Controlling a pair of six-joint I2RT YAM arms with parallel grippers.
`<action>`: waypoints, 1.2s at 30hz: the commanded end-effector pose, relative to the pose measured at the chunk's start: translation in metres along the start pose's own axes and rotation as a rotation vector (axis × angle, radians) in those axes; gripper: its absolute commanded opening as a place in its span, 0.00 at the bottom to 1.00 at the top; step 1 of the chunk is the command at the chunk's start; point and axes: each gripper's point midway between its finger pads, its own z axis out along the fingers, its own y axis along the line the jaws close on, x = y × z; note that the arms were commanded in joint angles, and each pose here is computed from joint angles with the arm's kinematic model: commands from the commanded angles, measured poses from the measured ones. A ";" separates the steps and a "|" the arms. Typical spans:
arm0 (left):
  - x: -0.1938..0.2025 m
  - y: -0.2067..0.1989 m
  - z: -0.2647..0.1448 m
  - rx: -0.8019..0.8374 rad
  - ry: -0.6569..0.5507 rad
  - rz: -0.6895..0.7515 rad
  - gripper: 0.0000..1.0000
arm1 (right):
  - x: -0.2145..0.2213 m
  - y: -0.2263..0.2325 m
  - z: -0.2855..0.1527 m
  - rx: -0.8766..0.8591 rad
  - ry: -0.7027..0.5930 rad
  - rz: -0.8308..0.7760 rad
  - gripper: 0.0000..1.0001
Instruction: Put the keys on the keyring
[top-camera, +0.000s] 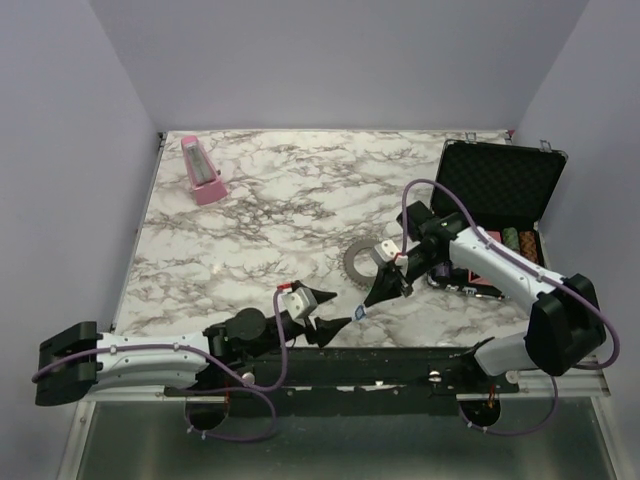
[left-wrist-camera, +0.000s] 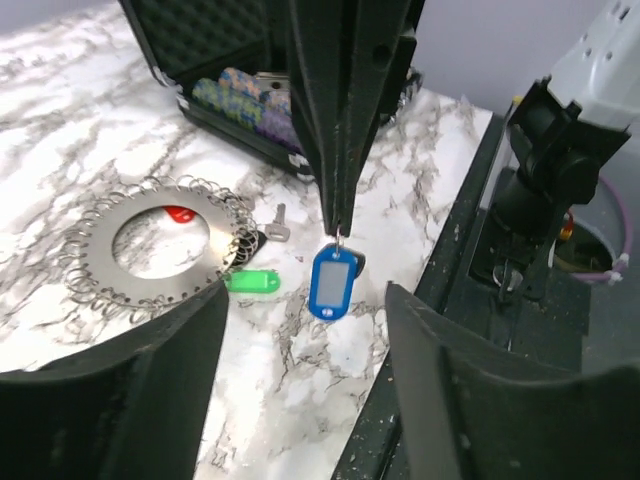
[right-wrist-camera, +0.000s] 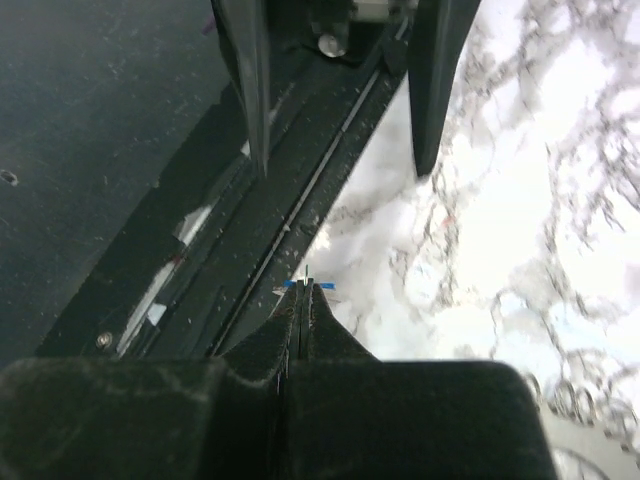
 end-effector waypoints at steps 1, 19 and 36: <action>-0.004 0.016 -0.029 -0.063 -0.028 -0.029 0.77 | 0.015 0.002 -0.021 0.093 0.115 0.047 0.01; 0.011 0.046 -0.083 -0.222 -0.007 -0.273 0.98 | 0.117 0.059 -0.117 0.338 0.739 0.394 0.01; 0.013 0.043 -0.071 -0.219 0.053 -0.206 0.99 | 0.163 0.001 -0.058 0.351 0.667 0.534 0.01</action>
